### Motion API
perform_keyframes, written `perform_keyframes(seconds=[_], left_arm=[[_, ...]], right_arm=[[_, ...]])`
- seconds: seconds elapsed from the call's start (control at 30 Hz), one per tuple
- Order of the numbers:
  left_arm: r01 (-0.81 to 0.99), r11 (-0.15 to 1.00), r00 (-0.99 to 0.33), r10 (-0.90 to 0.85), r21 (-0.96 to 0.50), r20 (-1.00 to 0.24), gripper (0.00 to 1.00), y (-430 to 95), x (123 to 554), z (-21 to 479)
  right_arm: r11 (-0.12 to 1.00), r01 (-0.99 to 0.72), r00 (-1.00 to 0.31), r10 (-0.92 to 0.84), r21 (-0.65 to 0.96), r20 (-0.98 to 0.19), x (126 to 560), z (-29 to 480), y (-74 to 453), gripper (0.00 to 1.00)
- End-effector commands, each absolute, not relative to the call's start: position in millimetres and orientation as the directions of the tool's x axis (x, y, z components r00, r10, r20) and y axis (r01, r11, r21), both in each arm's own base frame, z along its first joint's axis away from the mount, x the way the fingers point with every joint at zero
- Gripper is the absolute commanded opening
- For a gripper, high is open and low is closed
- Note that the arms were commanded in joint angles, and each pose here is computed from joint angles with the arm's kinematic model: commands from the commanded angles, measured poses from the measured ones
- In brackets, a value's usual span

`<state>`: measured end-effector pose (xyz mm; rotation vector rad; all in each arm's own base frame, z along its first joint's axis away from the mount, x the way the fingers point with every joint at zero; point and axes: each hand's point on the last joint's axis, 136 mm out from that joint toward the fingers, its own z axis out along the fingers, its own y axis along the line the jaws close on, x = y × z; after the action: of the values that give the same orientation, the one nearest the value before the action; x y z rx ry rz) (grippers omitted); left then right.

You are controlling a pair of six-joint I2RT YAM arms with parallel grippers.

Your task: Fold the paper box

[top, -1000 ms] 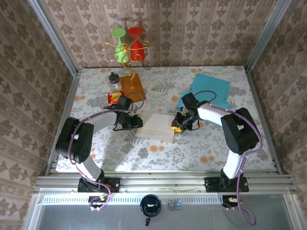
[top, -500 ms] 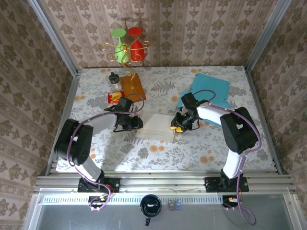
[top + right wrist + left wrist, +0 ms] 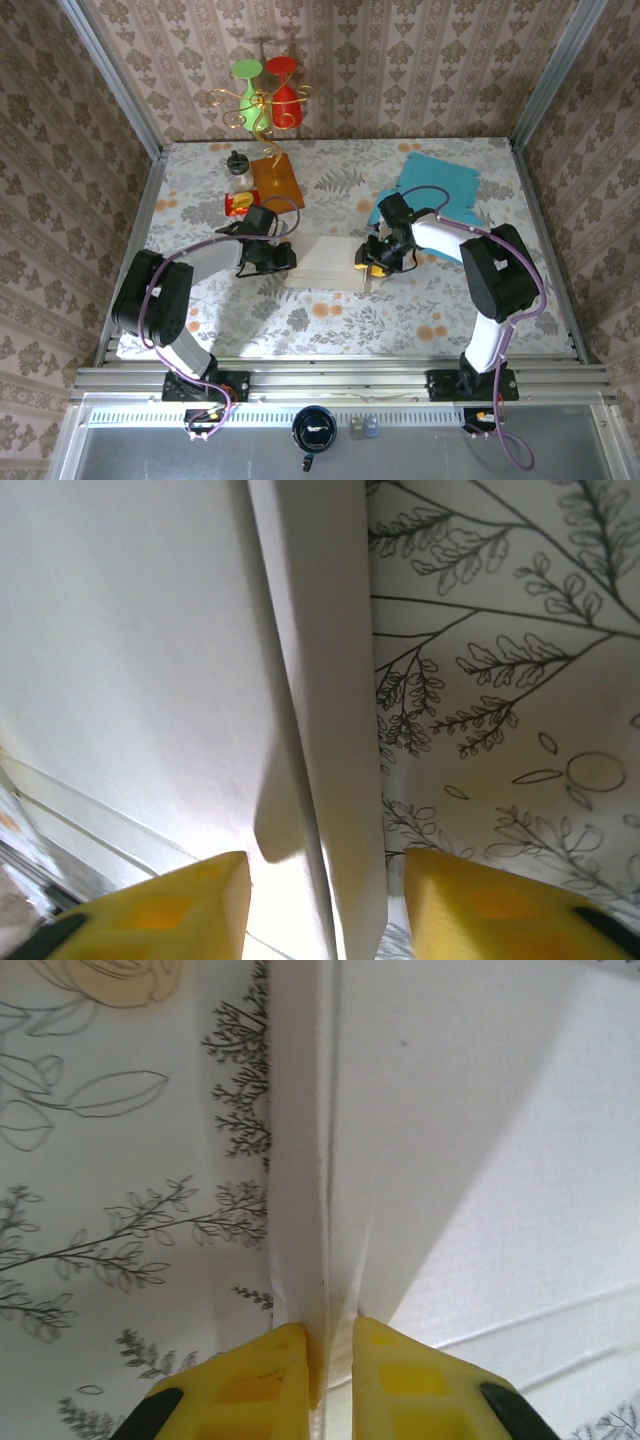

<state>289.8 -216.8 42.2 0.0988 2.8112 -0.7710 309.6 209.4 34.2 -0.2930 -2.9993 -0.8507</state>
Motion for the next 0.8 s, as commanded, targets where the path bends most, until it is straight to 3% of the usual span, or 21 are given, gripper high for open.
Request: perform_keyframes(seconds=[0.0, 0.27, 0.77], left_arm=[[0.102, 0.858, -0.984, 0.011, -0.504, -0.180, 0.11, -217.0, 273.7, 30.6], [0.075, 0.842, -0.985, -0.023, -0.534, -0.173, 0.07, -215.2, 273.3, 27.9], [-0.006, 0.781, -0.981, -0.125, -0.624, -0.148, 0.06, -189.0, 279.0, 14.4]], right_arm=[[0.820, 0.134, -0.988, 0.155, 0.556, 0.010, 310.6, 44.7, 200.3, 0.58], [0.744, 0.111, -0.988, 0.155, 0.659, -0.009, 318.0, 40.3, 197.9, 0.71], [0.578, 0.051, -0.993, 0.120, 0.814, -0.023, 332.0, 54.4, 226.9, 0.73]])
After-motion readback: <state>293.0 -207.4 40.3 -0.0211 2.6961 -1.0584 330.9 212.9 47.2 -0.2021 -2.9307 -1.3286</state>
